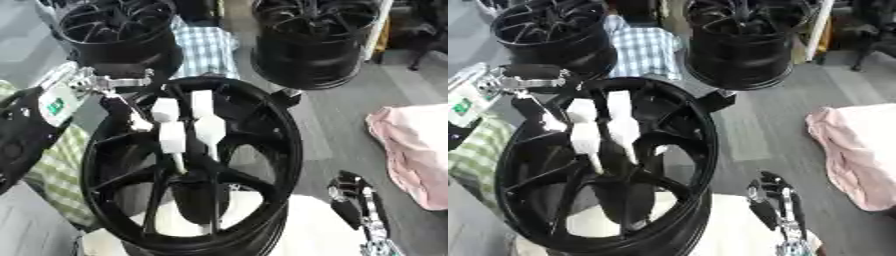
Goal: Pull the pin out of the wheel hub.
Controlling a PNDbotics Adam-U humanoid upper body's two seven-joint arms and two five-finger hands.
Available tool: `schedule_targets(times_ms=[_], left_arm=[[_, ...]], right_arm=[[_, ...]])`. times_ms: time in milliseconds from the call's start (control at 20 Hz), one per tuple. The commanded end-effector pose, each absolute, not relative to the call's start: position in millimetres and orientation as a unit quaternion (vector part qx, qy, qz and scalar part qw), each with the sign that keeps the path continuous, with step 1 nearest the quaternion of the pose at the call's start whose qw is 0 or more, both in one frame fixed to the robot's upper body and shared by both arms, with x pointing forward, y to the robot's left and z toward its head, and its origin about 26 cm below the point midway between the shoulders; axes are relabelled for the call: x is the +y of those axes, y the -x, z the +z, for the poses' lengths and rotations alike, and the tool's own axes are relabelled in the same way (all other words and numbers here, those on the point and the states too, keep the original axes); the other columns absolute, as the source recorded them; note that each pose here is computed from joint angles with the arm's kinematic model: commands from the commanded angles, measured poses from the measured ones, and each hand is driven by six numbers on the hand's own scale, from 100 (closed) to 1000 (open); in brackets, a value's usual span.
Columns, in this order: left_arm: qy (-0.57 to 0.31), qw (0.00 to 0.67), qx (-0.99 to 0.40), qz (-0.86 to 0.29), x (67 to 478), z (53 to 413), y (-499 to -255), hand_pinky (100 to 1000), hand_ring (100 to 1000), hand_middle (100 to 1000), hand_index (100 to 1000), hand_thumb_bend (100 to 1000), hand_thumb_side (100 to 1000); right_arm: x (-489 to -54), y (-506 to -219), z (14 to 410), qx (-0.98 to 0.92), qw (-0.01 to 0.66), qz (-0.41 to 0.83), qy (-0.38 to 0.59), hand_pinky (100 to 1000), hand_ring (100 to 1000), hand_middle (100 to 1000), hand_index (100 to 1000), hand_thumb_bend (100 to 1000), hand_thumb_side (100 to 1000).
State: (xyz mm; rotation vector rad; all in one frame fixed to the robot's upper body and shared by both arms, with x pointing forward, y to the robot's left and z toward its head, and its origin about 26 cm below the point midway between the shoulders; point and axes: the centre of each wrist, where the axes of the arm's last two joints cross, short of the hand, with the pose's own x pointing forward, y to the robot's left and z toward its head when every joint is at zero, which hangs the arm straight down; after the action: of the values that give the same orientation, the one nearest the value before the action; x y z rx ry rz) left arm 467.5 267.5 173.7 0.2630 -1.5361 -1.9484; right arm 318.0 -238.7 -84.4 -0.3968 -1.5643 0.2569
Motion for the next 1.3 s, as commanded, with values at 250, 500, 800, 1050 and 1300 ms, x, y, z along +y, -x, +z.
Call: schedule_targets(times_ms=[250,500,800,1050,1300], left_arm=[[-0.02,0.173,-0.502,-0.847,282.0,188.5,-469.1,760,588,425,584,243,352],[-0.041,0.172,-0.536,-0.826,300.9,216.3,-467.0,766,590,424,585,250,352],[-0.1,0.179,-0.59,-0.781,342.7,275.0,-454.4,782,604,436,604,257,367],[-0.159,0.247,-0.642,-0.708,410.3,316.3,-418.5,789,623,451,626,261,388],[-0.174,0.394,-0.611,-0.664,488.4,272.1,-376.3,778,648,491,672,260,393]], right_arm=[[-238.0,-323.5,-78.0,-0.705,0.676,0.119,0.178,752,739,710,802,100,346],[-239.6,-322.8,-78.9,-0.704,0.678,0.117,0.18,752,739,710,802,100,347],[-242.0,-321.4,-80.7,-0.7,0.681,0.114,0.182,752,739,710,802,100,349],[-244.4,-320.9,-81.3,-0.698,0.683,0.109,0.186,752,739,710,802,100,348],[-247.4,-322.0,-79.1,-0.699,0.68,0.108,0.193,753,739,710,802,100,347]])
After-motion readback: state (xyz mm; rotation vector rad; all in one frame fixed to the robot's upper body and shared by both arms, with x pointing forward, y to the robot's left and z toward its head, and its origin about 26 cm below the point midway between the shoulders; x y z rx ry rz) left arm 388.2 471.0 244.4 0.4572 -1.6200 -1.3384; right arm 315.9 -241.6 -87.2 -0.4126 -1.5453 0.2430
